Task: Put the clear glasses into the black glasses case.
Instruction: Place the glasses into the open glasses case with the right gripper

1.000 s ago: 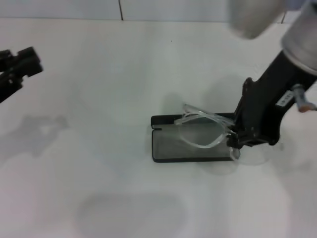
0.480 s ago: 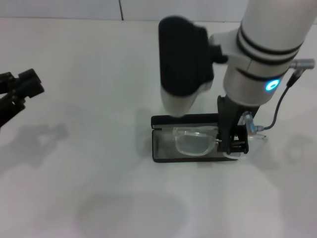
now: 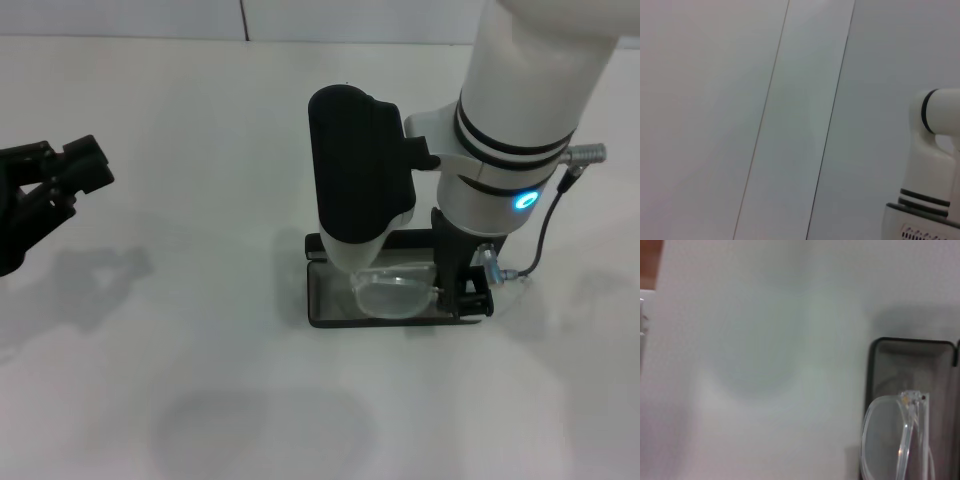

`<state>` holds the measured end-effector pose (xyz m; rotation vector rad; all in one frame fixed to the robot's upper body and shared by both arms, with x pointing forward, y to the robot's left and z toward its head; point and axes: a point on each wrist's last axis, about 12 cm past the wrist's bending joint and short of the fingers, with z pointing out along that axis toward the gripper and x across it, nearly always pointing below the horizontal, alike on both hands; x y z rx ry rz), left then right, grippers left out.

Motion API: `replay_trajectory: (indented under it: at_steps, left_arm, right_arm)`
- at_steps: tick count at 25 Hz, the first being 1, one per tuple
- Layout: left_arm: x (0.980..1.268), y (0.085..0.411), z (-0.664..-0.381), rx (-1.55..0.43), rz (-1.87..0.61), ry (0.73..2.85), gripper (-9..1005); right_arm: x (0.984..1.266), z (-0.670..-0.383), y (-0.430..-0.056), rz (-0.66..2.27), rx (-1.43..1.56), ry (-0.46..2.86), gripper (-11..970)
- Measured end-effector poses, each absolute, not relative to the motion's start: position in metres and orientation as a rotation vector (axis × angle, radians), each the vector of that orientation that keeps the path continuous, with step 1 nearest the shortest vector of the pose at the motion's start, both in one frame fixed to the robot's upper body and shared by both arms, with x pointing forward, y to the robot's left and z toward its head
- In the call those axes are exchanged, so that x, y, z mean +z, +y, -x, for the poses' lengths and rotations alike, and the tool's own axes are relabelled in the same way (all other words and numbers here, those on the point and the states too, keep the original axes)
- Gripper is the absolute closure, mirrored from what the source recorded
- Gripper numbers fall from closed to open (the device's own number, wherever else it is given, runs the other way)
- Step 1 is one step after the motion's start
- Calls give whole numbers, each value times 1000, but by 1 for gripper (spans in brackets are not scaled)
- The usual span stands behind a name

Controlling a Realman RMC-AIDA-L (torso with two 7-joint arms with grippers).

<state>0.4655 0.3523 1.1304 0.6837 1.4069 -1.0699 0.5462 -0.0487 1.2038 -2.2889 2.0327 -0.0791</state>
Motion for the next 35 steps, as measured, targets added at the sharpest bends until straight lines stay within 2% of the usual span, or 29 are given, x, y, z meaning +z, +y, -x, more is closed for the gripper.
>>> replay_trajectory:
  at_steps: [35]
  left_arm:
    - [1125, 348, -470, -1088, -651, 1399, 815]
  right_arm:
    - [1184, -558, -50, 2342, -96, 1881, 867]
